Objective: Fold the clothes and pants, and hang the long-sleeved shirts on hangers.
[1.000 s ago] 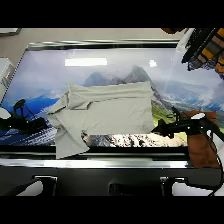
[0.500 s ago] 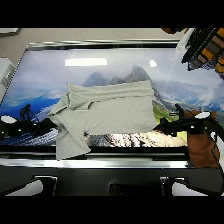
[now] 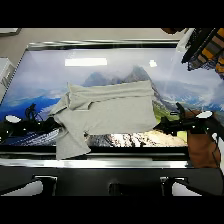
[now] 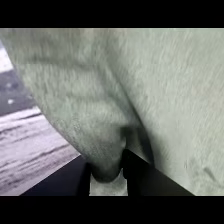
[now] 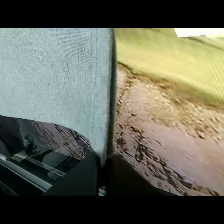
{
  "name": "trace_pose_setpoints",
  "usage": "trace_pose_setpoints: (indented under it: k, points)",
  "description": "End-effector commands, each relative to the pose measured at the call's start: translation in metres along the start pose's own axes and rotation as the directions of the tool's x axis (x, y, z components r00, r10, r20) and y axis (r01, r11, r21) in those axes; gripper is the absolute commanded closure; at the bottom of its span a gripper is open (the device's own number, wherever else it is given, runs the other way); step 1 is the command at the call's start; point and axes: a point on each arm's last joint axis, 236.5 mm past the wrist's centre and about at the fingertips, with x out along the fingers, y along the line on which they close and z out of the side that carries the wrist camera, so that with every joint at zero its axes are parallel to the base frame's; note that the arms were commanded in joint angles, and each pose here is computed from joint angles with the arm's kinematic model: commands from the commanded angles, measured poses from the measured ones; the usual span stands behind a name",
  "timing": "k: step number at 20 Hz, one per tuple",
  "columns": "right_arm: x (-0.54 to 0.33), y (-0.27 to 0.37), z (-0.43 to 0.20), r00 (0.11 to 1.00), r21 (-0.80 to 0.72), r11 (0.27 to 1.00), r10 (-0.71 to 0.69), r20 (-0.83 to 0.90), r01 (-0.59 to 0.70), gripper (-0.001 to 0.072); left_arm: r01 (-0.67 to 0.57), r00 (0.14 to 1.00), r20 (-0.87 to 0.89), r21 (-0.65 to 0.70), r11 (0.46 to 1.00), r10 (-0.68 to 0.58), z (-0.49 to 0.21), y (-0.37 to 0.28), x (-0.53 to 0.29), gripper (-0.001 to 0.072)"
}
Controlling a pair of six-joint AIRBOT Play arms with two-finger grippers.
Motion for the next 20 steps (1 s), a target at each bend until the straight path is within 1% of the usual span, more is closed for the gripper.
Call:
trace_pose_setpoints:
  k: [1,2,3,6,8,11,13,15,16,18,19,20]
  points:
    - [-0.007,0.005,0.005,0.999,-0.014,1.000,-0.009,0.041,0.009,0.0680,0.012,1.000,-0.017,0.004,1.000,-0.012,-0.004,-0.004,0.001,0.0475]
    - [-0.008,0.006,0.005,0.999,-0.016,1.000,-0.008,0.044,0.009,0.0680,0.010,1.000,-0.011,0.003,1.000,-0.010,-0.002,-0.004,0.001,0.0608]
    - [-0.009,0.007,0.004,0.999,-0.016,1.000,-0.006,0.043,0.007,0.0680,0.009,1.000,-0.008,0.003,1.000,-0.009,-0.002,-0.004,0.001,0.0683]
    - [-0.012,0.016,0.006,0.998,-0.025,0.999,0.023,0.057,-0.021,0.0681,0.019,1.000,0.014,0.012,1.000,-0.019,0.004,-0.009,-0.006,0.0684]
    - [-0.021,0.033,0.014,0.993,-0.063,0.996,0.062,0.104,-0.056,0.0682,0.049,0.996,0.068,0.040,0.998,-0.052,0.020,-0.027,-0.024,0.0685]
    - [-0.048,0.068,0.035,0.970,-0.164,0.982,0.127,0.206,-0.093,0.0683,0.075,0.974,0.206,0.094,0.993,-0.093,0.057,-0.065,-0.075,0.0685]
    - [-0.068,0.095,0.053,0.947,-0.243,0.965,0.161,0.276,-0.093,0.0683,0.086,0.935,0.330,0.140,0.986,-0.128,0.086,-0.099,-0.125,0.0686]
    - [-0.076,0.139,0.065,0.933,-0.364,0.929,0.185,0.307,-0.065,0.0684,0.095,0.875,0.451,0.192,0.977,-0.174,0.108,-0.135,-0.183,0.0686]
    - [-0.085,0.164,0.073,0.922,-0.427,0.904,0.187,0.339,-0.027,0.0684,0.097,0.838,0.507,0.223,0.970,-0.201,0.116,-0.154,-0.213,0.0686]
    - [-0.117,0.210,0.091,0.881,-0.510,0.856,0.176,0.439,0.083,0.0684,0.074,0.743,0.615,0.316,0.946,-0.264,0.123,-0.196,-0.283,0.0686]
    - [-0.146,0.237,0.097,0.845,-0.544,0.825,0.177,0.504,0.151,0.0684,0.044,0.690,0.662,0.366,0.930,-0.293,0.122,-0.216,-0.320,0.0686]
    - [-0.182,0.260,0.098,0.800,-0.559,0.800,0.182,0.572,0.218,0.0684,0.011,0.649,0.698,0.387,0.922,-0.301,0.117,-0.230,-0.352,0.0686]
